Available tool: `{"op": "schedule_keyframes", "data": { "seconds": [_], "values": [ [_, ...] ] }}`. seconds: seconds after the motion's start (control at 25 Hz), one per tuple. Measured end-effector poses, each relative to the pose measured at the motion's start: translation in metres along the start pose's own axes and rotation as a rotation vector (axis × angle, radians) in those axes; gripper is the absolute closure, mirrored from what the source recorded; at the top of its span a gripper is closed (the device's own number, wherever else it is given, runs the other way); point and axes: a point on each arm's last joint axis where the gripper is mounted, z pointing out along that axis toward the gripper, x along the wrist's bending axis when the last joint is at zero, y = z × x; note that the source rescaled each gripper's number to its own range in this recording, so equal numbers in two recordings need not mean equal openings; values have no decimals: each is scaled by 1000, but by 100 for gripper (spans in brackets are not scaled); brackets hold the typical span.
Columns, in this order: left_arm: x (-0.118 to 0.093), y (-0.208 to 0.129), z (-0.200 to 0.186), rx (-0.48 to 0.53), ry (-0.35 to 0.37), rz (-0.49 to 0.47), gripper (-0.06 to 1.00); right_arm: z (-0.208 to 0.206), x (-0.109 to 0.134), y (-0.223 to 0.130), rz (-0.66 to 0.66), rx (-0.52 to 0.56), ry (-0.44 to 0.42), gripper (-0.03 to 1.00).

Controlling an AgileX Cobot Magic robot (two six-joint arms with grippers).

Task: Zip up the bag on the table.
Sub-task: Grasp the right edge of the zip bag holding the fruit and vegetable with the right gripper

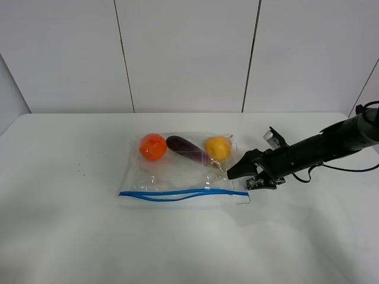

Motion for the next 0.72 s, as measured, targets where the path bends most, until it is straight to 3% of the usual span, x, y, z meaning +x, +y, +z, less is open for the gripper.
{"op": "schedule_keyframes", "data": {
  "seconds": [0.28, 0.52, 0.72],
  "values": [
    [0, 0, 0, 0, 0, 0, -6, 16, -11, -8, 38, 22, 111, 3],
    [0, 0, 0, 0, 0, 0, -6, 16, -13, -9, 38, 23, 115, 20],
    [0, 0, 0, 0, 0, 0, -6, 1, -25, -7, 71, -20, 111, 23]
  ]
}}
